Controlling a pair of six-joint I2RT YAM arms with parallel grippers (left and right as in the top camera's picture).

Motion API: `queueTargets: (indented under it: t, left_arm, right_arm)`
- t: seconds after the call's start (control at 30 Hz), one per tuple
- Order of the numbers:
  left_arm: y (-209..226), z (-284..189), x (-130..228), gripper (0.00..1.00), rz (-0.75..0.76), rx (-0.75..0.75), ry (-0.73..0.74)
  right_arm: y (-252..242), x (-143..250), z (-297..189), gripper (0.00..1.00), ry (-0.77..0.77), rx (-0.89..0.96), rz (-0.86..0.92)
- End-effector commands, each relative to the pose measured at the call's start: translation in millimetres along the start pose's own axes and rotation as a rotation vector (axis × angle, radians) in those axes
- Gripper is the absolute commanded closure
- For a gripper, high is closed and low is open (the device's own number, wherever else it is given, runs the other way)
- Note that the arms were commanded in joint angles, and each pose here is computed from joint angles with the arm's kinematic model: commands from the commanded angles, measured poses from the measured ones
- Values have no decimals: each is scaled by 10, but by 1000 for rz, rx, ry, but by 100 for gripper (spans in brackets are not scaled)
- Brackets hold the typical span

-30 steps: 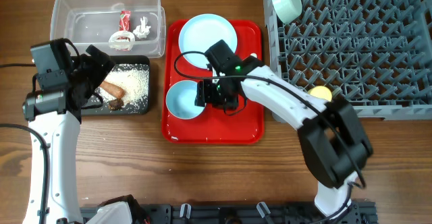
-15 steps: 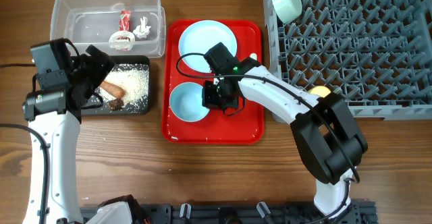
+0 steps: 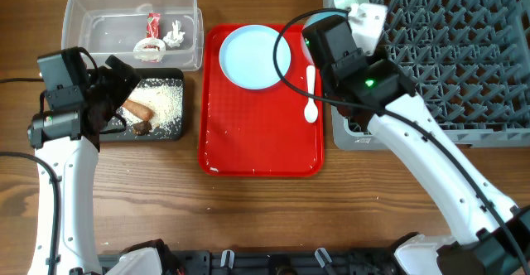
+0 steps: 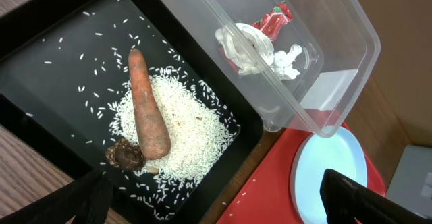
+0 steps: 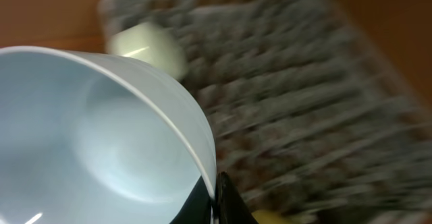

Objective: Sort waste into correct bins and load items into the dishwasher rack
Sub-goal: 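Set the light blue bowl into the dish rack and open the right gripper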

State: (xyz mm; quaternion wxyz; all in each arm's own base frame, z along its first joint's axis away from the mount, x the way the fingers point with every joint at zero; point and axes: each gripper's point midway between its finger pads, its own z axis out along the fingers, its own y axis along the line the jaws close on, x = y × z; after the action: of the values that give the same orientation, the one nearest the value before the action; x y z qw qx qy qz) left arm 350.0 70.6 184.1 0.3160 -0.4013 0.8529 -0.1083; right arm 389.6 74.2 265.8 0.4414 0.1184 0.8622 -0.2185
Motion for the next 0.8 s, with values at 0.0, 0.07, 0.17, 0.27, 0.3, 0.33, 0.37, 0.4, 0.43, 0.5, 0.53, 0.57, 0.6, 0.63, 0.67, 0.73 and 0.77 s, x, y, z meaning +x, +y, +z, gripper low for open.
queueTargets:
  t: [0.0,0.07,0.17,0.27,0.3,0.33,0.37,0.4,0.43,0.5,0.53,0.57,0.6,0.63,0.67,0.73,0.77]
  left_arm:
    - [-16,-2,3,0,23,9,2]
    - [-16,-2,3,0,23,9,2]
    - [-16,-2,3,0,23,9,2]
    - [-16,-2,3,0,23,9,2]
    - [-16,-2,3,0,23,9,2]
    - [-16,-2,3,0,23,9,2]
    - [-16,-2,3,0,23,9,2]
    - [-16,-2,3,0,23,9,2]
    - [-16,-2,3,0,23,9,2]
    - [-16,-2,3,0,23,9,2]
    - [-16,-2,3,0,23,9,2]
    - [-16,-2,3,0,23,9,2]
    - [-16,-2,3,0,23,9,2]
    - [-16,-2,3,0,23,9,2]
    - [-16,-2,3,0,23,9,2]
    - [-16,-2,3,0,23,9,2]
    - [-16,-2,3,0,23,9,2]
  right_arm:
    - [-636,-321,93,96,-139,447,-200]
    - [-598,-350,274,96,-101,496,-356]
    - [-491,-366,576,96,-39,536,-568]
    - [-284,-349,861,95,5,556,-767]
    - [-176,-290,980,96,32,559,-867]
    - [-100,-239,1066,96,47,560,-921]
    - [-52,-191,1129,95,58,561,-951]
    - [-32,-154,1175,96,68,561,-970]
    - [-11,-111,1229,96,78,560,-987]
    - [56,-8,1331,96,93,558,-1012]
    - [66,35,1374,96,103,559,-1023]
    - [71,64,1405,96,110,560,-1030]
    - [96,100,1436,96,114,556,-1040]
    - [98,105,1440,96,115,555,-1042]
    - [104,116,1449,96,117,555,-1044]
    - [133,116,1429,96,111,552,-1047]
    - [163,120,1404,96,107,551,-1055]
